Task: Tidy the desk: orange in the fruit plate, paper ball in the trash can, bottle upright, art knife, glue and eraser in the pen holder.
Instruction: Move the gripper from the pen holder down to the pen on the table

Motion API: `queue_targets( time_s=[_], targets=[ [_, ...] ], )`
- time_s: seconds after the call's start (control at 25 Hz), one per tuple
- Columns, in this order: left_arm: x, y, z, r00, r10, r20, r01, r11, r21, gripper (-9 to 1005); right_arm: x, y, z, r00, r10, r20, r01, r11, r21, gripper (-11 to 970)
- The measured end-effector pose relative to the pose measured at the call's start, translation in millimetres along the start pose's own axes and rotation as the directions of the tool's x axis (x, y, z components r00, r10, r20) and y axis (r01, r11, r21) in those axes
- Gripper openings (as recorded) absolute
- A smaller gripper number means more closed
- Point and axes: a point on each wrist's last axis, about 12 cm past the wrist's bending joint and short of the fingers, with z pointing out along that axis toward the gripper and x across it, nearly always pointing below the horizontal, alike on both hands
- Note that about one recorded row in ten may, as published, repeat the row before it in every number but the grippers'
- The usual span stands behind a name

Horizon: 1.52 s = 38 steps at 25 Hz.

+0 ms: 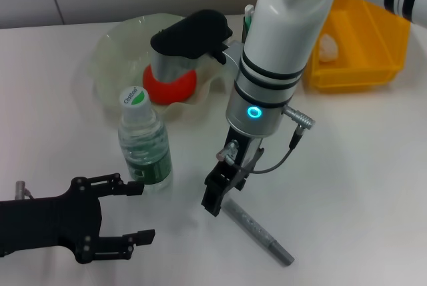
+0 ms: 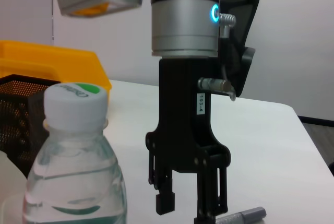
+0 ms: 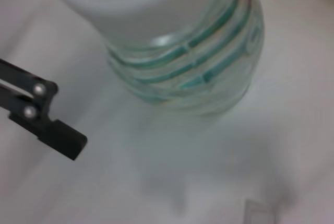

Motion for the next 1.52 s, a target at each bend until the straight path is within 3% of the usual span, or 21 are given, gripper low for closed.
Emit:
queue_targets(
  time_s=[0.56,1.24,1.36,1.52],
  targets=[
    [0.3,1.2,0.7,1.0,0.001,0.0,-0.001,1.0,-0.013,788,4.8,0.6,16.3,1.0,-0.015,-0.003,0.015,1.0,0.011,621],
    [0.1,1.9,1.5,1.0,0.001,0.002,-0.001,1.0,-0.02,788,7.7,0.5,19.6,1.0,-0.009,-0.017,0.009,1.0,0.003,542],
    [0.1,1.9,1.6,1.0,0.001,0.004,-0.001,1.0,-0.021,788,8.0,0.3,19.8,1.0,-0.008,-0.019,0.008,1.0,0.003,305],
    [0.0,2.0,1.7,1.0,0.001,0.004,-0.001,1.0,-0.021,788,8.4,1.4,20.6,1.0,-0.01,-0.021,0.01,1.0,-0.002,307]
  ],
)
